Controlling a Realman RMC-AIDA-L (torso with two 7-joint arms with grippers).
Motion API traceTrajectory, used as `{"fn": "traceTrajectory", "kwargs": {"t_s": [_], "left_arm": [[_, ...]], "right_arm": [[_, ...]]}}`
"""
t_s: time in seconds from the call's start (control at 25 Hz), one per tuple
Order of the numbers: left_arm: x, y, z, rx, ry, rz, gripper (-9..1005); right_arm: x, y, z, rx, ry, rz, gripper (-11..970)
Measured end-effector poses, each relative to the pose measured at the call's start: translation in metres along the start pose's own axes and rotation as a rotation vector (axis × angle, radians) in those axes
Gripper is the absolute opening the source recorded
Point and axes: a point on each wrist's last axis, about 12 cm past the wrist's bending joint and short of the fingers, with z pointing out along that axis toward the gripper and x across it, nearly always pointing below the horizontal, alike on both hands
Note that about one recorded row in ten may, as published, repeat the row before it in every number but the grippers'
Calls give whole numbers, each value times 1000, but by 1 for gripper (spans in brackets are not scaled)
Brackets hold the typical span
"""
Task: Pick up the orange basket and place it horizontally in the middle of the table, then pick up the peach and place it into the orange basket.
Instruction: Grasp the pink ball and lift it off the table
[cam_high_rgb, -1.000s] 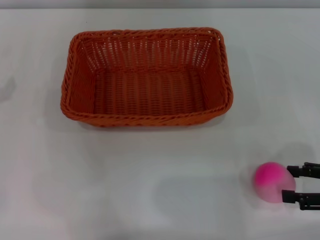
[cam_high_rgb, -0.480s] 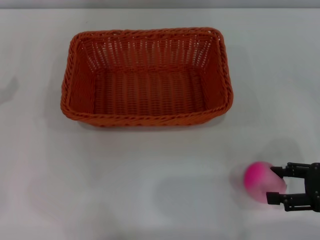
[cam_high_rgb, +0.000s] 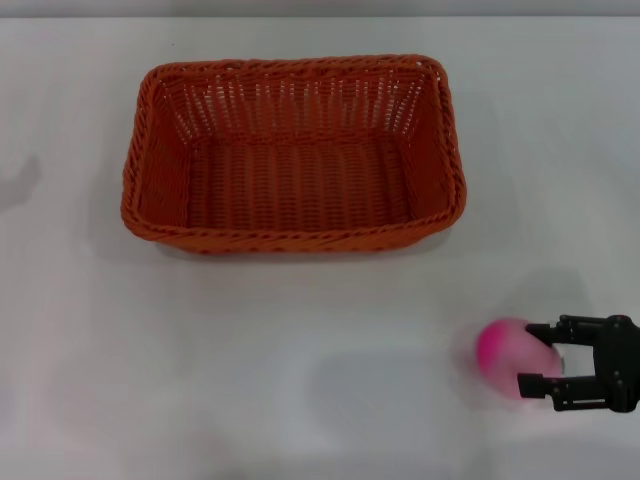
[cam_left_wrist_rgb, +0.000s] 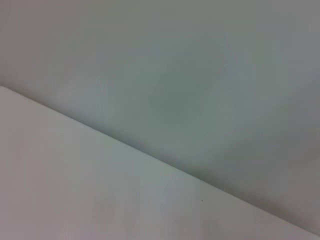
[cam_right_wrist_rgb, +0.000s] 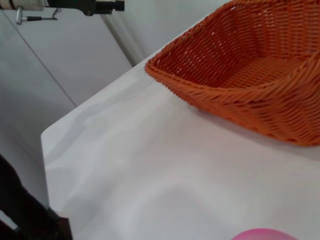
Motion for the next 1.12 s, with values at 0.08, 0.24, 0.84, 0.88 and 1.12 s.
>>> {"fn": "traceTrajectory", "kwargs": {"t_s": [0.08, 0.24, 0.84, 0.88, 1.12], "left_arm": [[0, 0, 0, 3, -1, 0, 528], [1, 0, 0, 3, -1, 4, 528], [10, 4, 9, 53, 12, 59, 528], [10, 5, 10, 54, 14, 58, 528], [8, 5, 6, 90, -21, 56, 528]], "right_arm": [[-2, -1, -1, 8, -10, -1, 856], [-8, -5, -4, 27, -19, -18, 856], [-27, -11, -15, 85, -45, -37, 856], [-27, -11, -15, 87, -47, -37, 856], [-21, -11, -16, 96, -12, -11, 856]]}}
